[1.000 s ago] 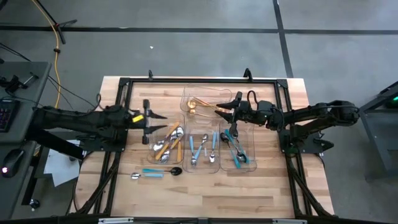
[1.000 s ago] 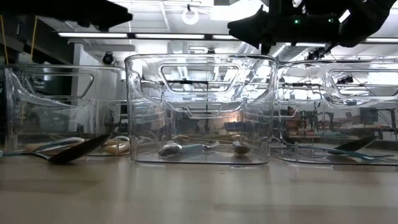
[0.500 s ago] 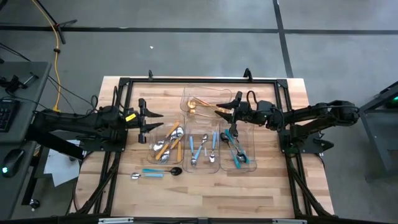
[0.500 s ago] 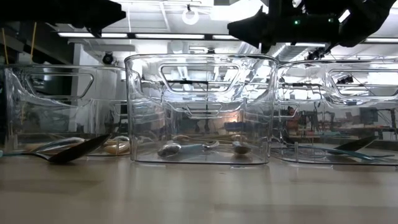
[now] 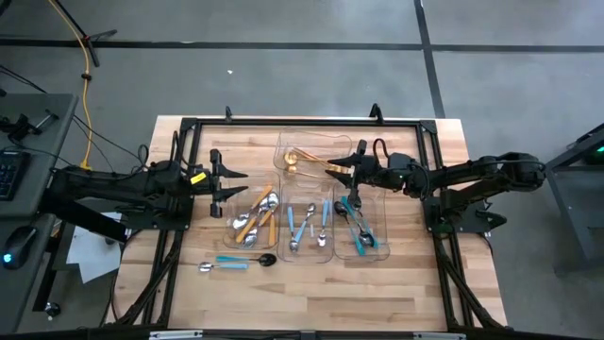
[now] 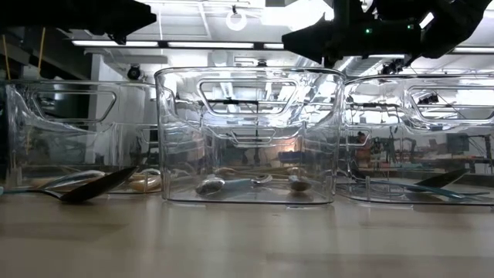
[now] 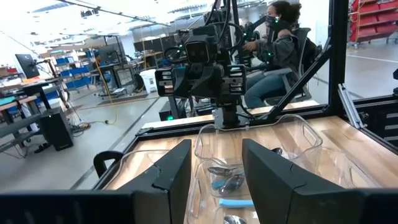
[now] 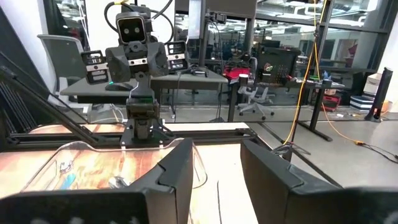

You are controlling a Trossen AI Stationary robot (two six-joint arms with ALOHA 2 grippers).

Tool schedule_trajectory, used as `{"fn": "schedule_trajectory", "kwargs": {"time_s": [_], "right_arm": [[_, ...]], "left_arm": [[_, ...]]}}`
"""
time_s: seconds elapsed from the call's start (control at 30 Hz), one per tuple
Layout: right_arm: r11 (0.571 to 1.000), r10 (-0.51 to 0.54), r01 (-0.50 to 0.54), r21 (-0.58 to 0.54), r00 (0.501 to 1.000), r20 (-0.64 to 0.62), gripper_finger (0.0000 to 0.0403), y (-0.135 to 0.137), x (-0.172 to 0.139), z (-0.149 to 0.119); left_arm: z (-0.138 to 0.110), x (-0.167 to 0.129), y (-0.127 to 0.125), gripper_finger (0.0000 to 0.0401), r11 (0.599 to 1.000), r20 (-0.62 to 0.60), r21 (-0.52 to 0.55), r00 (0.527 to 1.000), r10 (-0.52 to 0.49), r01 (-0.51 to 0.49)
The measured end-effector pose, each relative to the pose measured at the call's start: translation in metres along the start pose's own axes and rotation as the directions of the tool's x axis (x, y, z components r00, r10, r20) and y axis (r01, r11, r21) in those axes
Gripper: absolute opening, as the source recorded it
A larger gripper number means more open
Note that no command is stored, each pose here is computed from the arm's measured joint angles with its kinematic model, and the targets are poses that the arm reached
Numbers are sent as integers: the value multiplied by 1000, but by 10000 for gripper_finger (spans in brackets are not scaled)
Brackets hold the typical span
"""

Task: Sort silverware by color (type)
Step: Put the light blue spoon into the middle transparent bin

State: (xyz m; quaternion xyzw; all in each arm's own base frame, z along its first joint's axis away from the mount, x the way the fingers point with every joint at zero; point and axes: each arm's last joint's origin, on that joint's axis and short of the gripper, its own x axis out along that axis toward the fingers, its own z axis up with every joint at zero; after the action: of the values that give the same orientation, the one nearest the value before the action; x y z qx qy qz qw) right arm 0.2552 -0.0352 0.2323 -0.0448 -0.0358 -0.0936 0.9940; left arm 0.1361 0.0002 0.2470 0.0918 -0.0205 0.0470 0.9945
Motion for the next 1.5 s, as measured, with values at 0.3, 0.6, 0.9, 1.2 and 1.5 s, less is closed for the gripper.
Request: {"fn": "schedule_trajectory", "kwargs": {"time_s": [0.3,0.6,0.9,1.2,1.5], "right_arm": [[1000,0,0,0,1000,3,118,0,0,0],[1000,0,0,0,1000,3,118,0,0,0],[1000,-1,1,0,1000,4,118,0,0,0],[1000,-1,1,1,1000,7,118,0,0,1],[1000,0,0,0,1000,-2,118,0,0,0]], "left_arm": [[0,0,0,133,1000,0,0,1000,0,0],[-2,2,-1,133,999,-12,-31,1000,-20,20],[-6,7,-3,133,999,-41,-20,999,-31,30],[19,15,-24,133,934,-22,-126,941,-339,334],[33,13,-88,133,817,-344,-362,750,-564,448]]}}
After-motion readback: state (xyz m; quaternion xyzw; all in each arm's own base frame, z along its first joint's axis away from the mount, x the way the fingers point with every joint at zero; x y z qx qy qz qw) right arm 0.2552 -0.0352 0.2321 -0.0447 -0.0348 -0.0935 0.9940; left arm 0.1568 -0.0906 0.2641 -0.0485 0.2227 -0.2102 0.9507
